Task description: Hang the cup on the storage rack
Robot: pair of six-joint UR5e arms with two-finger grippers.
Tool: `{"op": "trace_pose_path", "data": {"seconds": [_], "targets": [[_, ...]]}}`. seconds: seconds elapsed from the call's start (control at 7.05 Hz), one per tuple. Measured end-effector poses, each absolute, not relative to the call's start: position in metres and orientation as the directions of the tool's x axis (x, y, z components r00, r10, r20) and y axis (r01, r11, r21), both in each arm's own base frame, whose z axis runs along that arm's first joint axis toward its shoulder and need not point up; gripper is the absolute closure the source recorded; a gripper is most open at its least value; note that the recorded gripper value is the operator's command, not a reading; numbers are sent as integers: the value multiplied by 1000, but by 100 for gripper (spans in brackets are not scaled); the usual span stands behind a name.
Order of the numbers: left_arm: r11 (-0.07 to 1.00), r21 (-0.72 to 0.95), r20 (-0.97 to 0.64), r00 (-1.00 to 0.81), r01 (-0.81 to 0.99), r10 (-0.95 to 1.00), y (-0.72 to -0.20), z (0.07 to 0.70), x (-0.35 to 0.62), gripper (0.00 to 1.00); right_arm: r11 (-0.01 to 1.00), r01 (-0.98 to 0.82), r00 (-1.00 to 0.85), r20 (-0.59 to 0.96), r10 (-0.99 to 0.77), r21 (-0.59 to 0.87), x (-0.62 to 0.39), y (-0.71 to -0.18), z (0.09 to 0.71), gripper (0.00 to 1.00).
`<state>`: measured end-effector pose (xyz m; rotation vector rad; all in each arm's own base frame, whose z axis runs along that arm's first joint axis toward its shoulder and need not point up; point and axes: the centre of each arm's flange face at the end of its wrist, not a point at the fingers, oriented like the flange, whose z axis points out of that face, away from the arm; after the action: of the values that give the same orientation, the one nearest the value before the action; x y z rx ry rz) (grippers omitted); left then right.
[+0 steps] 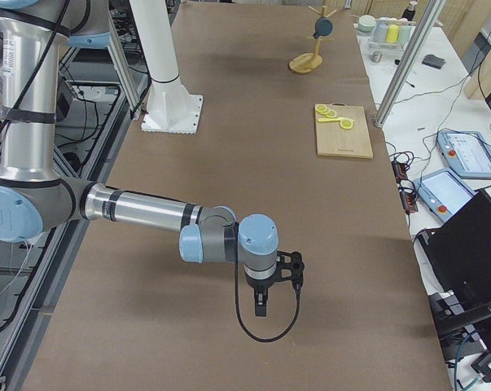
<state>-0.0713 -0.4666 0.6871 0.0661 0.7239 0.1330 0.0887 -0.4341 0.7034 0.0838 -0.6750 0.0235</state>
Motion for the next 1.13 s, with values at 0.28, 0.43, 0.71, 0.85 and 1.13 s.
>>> {"op": "trace_pose_path", "data": {"seconds": [0.28,0.43,0.71,0.85,1.13], "targets": [[995,63,-678,729,-78,99,-444,698,-75,1,996,-49,781,625,-5,69,89,-434,704,0],[995,60,-680,727,-76,97,-443,699,-75,1,996,-49,781,625,-5,68,89,-434,704,0],[995,65,-680,726,-77,100,-446,699,-75,1,997,-49,780,625,-4,67,89,-434,705,0],[995,69,-678,727,-77,103,-449,698,-75,1,997,-49,780,625,-4,67,89,-434,705,0],[994,89,-673,732,-64,107,-454,690,-81,1,997,-49,780,625,-3,66,89,-434,706,0]]}}
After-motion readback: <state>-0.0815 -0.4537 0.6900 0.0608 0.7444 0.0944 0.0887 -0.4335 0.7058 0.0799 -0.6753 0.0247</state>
